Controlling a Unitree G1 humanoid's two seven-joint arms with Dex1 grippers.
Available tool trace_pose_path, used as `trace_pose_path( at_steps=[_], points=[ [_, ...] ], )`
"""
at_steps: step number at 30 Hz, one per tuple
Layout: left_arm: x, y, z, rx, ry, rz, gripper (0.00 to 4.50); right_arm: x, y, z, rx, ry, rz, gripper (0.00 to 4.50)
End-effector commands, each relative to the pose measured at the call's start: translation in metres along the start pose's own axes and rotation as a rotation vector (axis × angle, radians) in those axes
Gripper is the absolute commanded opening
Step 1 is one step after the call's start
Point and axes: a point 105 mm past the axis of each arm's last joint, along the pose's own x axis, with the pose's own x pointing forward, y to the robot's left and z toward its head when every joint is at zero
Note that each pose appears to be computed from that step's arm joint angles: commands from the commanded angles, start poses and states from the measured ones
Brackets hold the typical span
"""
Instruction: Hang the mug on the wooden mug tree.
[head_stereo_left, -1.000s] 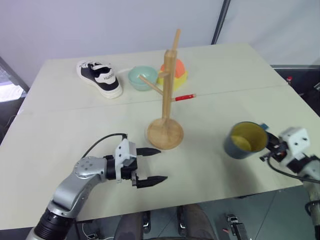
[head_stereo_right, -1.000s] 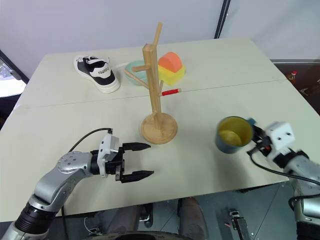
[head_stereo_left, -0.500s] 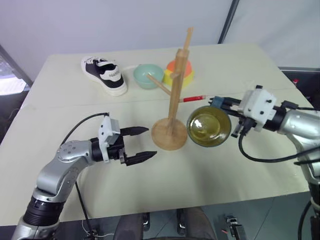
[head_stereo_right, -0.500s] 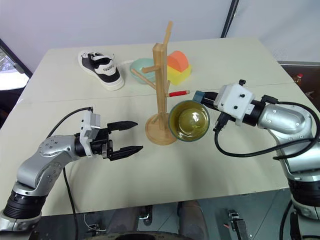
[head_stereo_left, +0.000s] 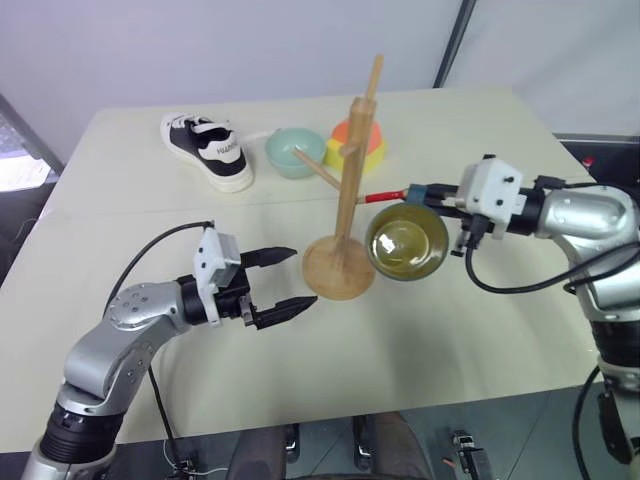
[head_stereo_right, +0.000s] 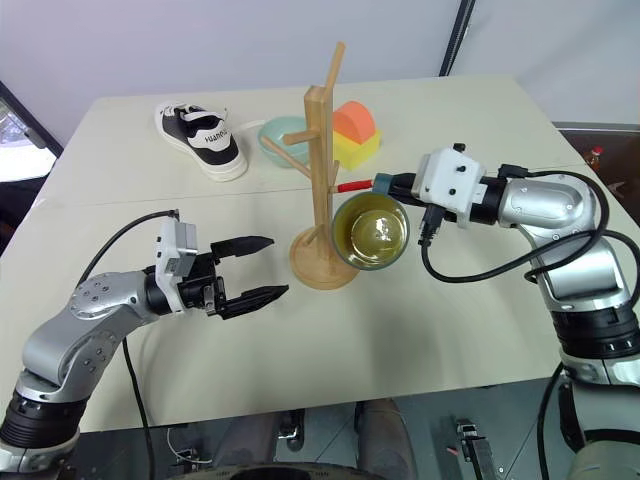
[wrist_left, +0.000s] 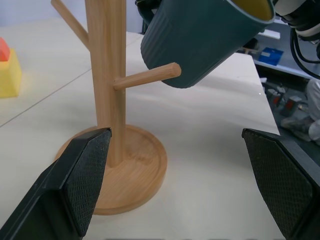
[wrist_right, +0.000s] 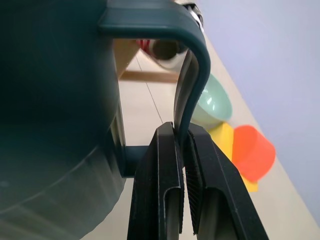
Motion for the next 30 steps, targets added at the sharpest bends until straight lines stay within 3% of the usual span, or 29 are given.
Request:
trace_pose_path(
  at_steps=[1,9,10,12,15,19,23,26,30],
  points=[
    [-0.003,-0.003,0.012,0.041,-0.025,0.008,4.5,0.008,-0.012,0.011,-0.051,-0.022,-0.006,0.06],
    [-0.005,-0.001,0.012,0.048,-0.029,0.038,4.5,0.021,-0.015,0.01,-0.056,-0.036,0.026,0.06],
    [-0.005,-0.001,0.012,0.05,-0.029,0.042,4.5,0.021,-0.015,0.01,-0.056,-0.038,0.026,0.75],
    [-0.006,-0.001,0.012,0.051,-0.028,0.048,4.5,0.02,-0.018,0.012,-0.069,-0.04,0.019,1.52],
    [-0.008,0.0,0.012,0.051,-0.027,0.059,4.5,0.013,-0.023,0.013,-0.097,-0.027,-0.011,3.12],
    [-0.014,0.007,0.009,0.029,-0.038,0.121,4.5,-0.01,-0.031,0.01,-0.034,-0.018,-0.083,3.12],
    [-0.032,0.037,0.002,-0.002,-0.067,0.356,4.5,-0.041,-0.03,-0.012,0.205,-0.036,-0.205,3.12],
    [-0.054,0.062,-0.015,-0.038,-0.078,0.59,4.5,-0.057,-0.004,-0.054,0.525,-0.079,-0.323,3.12],
    [-0.08,0.079,-0.039,-0.094,-0.072,0.801,4.5,-0.056,0.031,-0.097,0.747,-0.068,-0.444,3.12]
  ],
)
